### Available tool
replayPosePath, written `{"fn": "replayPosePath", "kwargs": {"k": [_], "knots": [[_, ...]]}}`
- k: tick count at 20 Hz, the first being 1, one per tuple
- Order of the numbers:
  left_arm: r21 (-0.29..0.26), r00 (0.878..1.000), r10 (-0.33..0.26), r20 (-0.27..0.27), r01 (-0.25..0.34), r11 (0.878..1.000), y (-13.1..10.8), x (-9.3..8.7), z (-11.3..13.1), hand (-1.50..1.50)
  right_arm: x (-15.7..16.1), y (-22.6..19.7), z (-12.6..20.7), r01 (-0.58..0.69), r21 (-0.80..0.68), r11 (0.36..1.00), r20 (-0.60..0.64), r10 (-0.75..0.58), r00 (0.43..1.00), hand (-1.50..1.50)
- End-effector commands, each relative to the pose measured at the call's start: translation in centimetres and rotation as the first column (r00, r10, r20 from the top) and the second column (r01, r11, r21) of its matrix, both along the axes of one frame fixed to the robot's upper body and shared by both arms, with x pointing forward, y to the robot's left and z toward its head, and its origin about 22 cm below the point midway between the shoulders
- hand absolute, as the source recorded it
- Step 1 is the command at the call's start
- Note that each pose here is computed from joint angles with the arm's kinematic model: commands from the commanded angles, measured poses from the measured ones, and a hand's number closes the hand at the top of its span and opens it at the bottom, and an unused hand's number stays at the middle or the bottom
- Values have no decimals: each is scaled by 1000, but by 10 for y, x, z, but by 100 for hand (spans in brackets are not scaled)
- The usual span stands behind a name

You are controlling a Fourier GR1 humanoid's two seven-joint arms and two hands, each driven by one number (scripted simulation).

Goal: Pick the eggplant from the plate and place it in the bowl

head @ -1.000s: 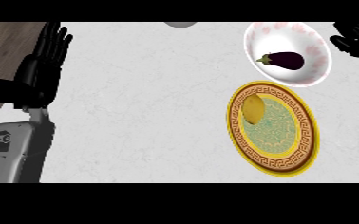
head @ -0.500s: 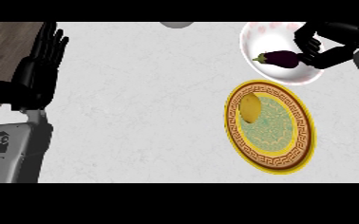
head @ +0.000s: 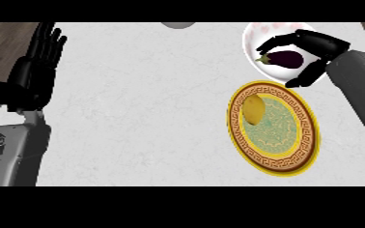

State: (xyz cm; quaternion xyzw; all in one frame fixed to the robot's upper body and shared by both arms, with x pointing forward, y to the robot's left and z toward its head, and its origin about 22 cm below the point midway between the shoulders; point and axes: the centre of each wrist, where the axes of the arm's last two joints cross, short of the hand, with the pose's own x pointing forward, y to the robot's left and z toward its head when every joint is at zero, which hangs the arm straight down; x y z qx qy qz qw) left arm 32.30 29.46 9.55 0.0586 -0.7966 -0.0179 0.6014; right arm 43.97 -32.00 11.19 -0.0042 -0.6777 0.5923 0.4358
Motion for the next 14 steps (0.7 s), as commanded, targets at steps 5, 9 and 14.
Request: {"fn": "replayPosePath", "kwargs": {"k": [5, 9, 14], "knots": [[-16, 1000, -10, -1, 10, 1000, -2, -5, -5, 0, 9, -10, 17, 53, 410, 911, -100, -13, 995, -150], [8, 1000, -4, 18, 4, 1000, 2, 0, 5, 0, 5, -41, 36, 174, 450, 876, -144, -121, 982, -150], [-1, 999, -43, 19, 43, 999, -10, 2, 1, 0, 4, -53, 54, 269, 492, 828, -177, -208, 962, -150]]}}
